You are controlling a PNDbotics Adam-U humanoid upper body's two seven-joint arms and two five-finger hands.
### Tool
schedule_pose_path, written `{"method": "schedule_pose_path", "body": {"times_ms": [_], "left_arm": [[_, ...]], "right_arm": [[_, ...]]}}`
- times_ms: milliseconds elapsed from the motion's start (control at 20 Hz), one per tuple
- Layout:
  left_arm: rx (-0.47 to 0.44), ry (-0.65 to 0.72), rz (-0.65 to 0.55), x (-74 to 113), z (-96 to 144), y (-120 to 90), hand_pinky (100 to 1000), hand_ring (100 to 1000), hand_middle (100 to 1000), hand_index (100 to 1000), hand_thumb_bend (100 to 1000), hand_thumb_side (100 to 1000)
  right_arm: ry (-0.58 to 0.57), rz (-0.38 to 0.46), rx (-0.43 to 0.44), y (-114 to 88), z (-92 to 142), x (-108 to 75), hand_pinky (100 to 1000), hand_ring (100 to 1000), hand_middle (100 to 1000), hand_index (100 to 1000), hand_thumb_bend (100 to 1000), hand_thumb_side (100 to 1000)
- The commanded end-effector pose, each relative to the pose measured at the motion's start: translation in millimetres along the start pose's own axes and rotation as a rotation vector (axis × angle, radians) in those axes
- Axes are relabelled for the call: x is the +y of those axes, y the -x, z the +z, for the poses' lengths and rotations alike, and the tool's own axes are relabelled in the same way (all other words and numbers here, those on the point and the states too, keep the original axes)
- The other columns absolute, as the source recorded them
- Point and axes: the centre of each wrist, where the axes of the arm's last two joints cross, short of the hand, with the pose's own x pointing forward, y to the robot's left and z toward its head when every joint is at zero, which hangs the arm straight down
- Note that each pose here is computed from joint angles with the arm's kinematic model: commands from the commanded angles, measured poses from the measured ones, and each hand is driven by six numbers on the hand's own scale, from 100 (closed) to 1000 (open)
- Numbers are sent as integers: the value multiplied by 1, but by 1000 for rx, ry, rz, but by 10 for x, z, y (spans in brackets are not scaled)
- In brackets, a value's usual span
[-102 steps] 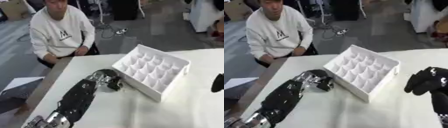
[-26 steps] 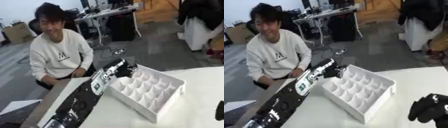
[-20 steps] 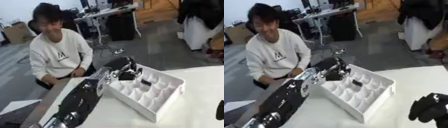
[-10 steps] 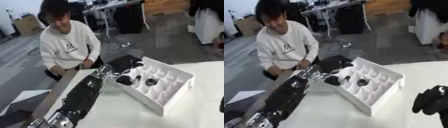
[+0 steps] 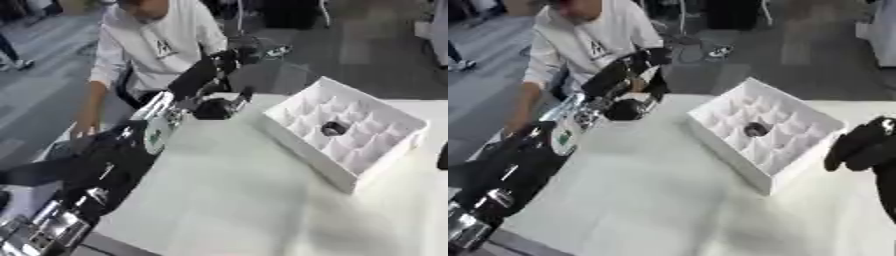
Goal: Pick up objects on the table and place them in the box.
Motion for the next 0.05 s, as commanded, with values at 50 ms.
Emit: {"method": "schedule_pose_path", "body": {"times_ms": [50], "left_arm": [[-55,-82,52,250,-81,-174,826,817,905,924,592,845]], "right_arm": [[-32,39,-57,-8,-73,-32,387,471,502,582,100,660]]}}
